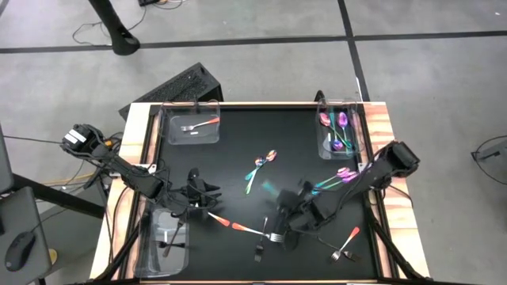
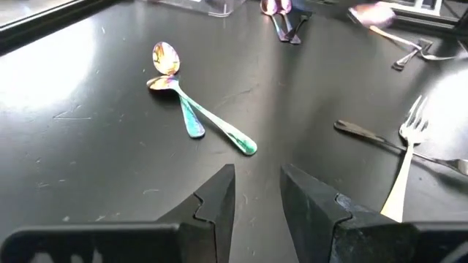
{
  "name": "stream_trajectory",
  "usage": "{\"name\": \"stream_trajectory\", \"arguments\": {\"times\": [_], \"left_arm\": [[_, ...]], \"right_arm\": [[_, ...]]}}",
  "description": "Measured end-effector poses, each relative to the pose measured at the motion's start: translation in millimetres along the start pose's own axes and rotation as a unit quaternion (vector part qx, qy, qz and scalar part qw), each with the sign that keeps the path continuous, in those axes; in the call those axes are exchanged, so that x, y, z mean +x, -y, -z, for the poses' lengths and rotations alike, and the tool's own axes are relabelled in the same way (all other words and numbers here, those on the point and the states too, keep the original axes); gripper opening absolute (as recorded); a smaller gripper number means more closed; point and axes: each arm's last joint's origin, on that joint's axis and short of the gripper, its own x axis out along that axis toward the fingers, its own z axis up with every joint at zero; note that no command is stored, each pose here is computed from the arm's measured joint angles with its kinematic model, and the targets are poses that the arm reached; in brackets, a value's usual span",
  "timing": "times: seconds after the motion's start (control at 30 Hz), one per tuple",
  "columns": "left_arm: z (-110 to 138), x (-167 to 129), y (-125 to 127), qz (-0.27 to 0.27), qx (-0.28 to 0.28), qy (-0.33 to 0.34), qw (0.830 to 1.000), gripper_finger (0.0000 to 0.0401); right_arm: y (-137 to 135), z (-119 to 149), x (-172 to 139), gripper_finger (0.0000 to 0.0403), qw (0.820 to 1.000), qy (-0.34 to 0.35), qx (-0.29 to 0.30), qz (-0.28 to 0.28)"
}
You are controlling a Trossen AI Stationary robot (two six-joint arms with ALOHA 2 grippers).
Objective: Sort silverware by color (type)
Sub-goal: Put the violet spoon into the top right transparent bin, then put the black fork into the bottom transparent bin
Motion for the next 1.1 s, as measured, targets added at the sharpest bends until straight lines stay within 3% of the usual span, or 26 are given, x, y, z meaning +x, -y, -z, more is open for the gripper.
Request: {"name": "stream_trajectory", "arguments": {"times": [0.2,0.43,0.77,0.97,1.1], "left_arm": [[0,0,0,-0.006,0.0,0.003,1.0,0.0096],[1,0,-2,-0.016,0.01,0.003,1.0,0.0096],[7,0,-9,-0.072,0.053,-0.01,0.996,0.0096],[6,2,-14,-0.103,0.076,-0.002,0.992,0.0096],[7,1,-15,-0.106,0.081,-0.007,0.991,0.0096]], "right_arm": [[75,-20,-7,0.0018,0.984,-0.029,0.047,0.17],[157,-49,-3,0.0017,0.953,-0.072,0.047,0.291],[238,-70,27,0.0029,0.916,-0.177,0.04,0.357],[262,-59,61,0.0104,0.918,-0.251,0.043,0.305],[272,-45,71,0.0164,0.908,-0.28,0.051,0.308]]}}
